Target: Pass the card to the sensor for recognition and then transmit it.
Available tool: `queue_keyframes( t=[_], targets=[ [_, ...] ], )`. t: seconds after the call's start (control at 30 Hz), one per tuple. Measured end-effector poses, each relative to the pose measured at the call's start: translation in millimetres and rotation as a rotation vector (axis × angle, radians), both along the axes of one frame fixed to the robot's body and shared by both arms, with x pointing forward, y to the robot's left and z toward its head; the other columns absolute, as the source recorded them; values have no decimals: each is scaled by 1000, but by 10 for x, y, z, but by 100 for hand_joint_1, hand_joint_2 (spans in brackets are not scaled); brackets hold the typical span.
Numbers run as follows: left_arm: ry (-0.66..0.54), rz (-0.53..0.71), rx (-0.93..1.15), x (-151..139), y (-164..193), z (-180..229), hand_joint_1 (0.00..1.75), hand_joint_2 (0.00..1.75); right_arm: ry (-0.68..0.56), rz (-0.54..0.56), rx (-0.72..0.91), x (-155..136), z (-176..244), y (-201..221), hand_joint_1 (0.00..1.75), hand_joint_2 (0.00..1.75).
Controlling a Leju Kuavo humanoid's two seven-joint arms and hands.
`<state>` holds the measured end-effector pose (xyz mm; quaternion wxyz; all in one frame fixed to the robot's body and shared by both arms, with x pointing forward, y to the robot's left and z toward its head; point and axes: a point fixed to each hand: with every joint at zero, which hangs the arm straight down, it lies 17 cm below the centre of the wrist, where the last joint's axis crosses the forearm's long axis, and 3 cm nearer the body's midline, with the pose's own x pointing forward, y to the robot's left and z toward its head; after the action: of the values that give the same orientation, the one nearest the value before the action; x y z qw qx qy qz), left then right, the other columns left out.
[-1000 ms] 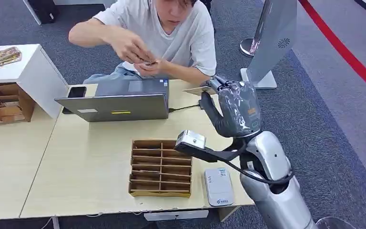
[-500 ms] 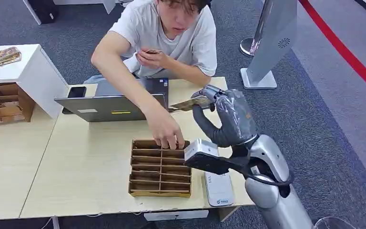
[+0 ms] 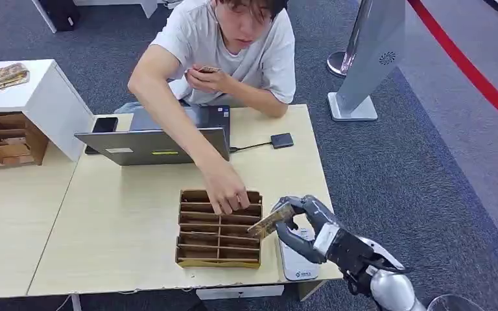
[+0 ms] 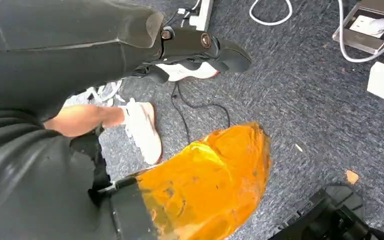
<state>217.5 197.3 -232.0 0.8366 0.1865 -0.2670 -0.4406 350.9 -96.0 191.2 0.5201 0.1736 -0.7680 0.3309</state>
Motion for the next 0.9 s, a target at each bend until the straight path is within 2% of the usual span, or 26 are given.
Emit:
queue_keyframes(
  t=[0.23, 0.43, 0.9],
  targets=[
    [-10, 39, -4, -9, 45, 0, 0, 0, 149, 8, -67, -334, -624, -212, 175, 175],
    [-17, 55, -4, -4, 60, 5, 0, 0, 238, -16, -110, -435, -947, -363, 175, 175],
    [-18, 64, -5, -7, 67, 4, 0, 0, 293, -49, -176, -433, -1213, -504, 175, 175]
  ],
)
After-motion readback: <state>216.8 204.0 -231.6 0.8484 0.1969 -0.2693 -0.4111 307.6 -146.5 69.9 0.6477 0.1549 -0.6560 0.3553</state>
